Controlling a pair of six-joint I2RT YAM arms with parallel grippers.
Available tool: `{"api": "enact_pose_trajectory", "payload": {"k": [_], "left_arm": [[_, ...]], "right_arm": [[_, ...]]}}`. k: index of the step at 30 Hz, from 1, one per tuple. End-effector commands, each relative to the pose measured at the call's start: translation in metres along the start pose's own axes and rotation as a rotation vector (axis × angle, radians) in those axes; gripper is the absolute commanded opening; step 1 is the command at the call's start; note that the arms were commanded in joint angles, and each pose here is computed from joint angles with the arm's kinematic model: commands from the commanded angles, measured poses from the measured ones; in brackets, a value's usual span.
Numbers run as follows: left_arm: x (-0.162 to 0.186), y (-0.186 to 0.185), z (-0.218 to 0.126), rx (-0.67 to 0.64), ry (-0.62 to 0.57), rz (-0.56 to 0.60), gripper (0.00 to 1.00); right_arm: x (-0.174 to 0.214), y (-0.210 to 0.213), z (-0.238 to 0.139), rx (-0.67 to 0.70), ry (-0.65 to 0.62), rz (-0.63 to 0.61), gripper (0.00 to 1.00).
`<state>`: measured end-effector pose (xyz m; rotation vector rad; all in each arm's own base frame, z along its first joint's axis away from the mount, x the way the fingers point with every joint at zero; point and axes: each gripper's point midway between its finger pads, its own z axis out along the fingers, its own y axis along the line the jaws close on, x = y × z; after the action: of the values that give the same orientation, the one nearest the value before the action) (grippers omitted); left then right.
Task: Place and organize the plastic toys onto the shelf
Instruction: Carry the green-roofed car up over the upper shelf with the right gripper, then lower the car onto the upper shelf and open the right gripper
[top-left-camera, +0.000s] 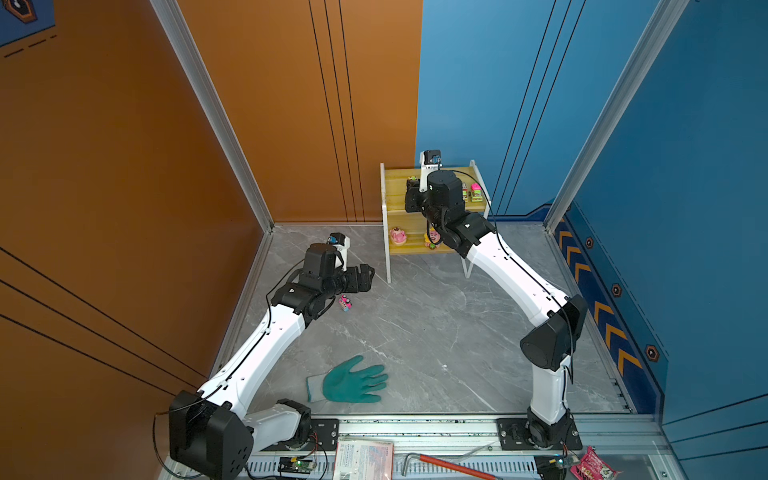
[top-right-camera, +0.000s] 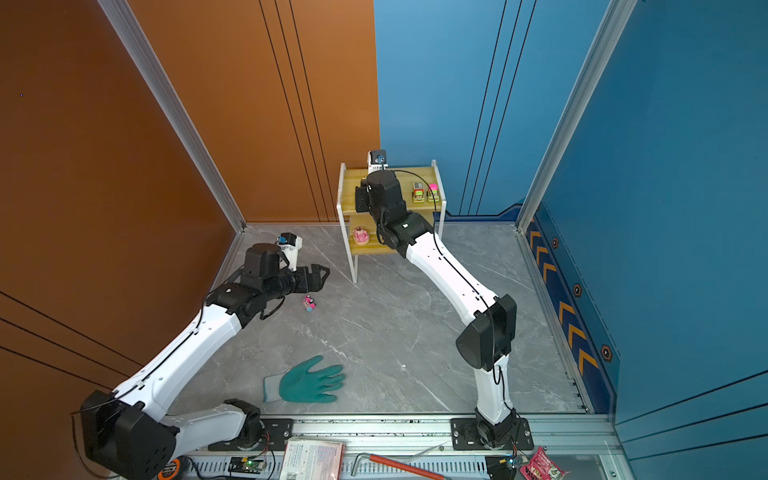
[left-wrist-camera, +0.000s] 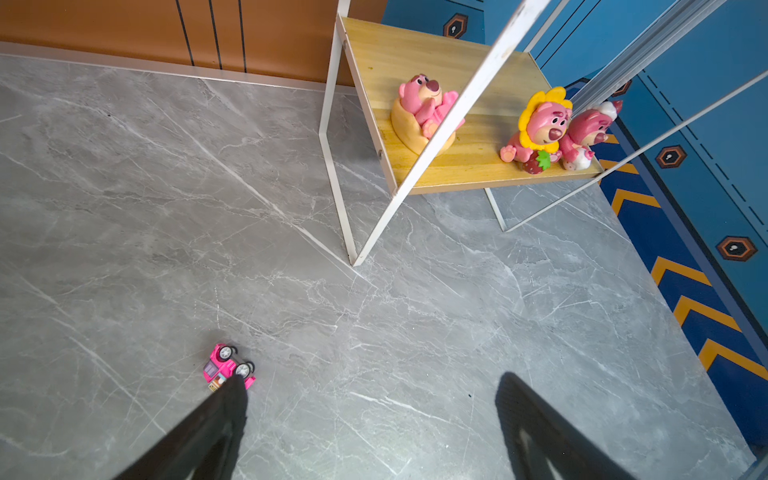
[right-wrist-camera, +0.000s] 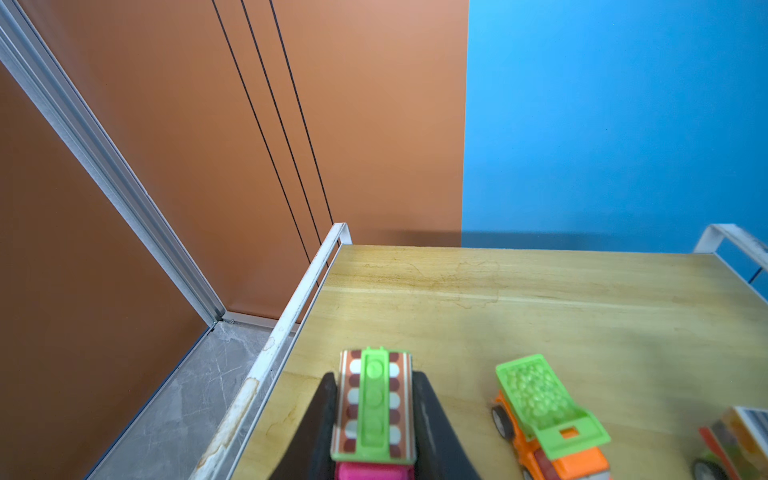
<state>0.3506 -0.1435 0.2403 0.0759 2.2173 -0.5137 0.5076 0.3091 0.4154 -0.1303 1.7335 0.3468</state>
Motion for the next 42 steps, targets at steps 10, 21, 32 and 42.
{"api": "enact_pose_trajectory", "payload": {"k": [10, 21, 32, 42], "left_arm": [[0.003, -0.003, 0.003, 0.009, 0.006, 0.025, 0.94], [0.004, -0.002, 0.006, 0.008, 0.013, 0.022, 0.94], [0.006, -0.002, 0.008, 0.006, 0.021, 0.026, 0.94], [0.007, -0.002, 0.008, 0.006, 0.022, 0.028, 0.94]], "right_arm": [[0.004, -0.006, 0.013, 0.055, 0.033, -0.049, 0.22], [0.018, -0.014, 0.027, 0.080, 0.066, -0.053, 0.22], [0.022, -0.025, 0.035, 0.105, 0.081, -0.053, 0.23], [0.017, -0.037, 0.034, 0.137, 0.077, -0.063, 0.25]]}}
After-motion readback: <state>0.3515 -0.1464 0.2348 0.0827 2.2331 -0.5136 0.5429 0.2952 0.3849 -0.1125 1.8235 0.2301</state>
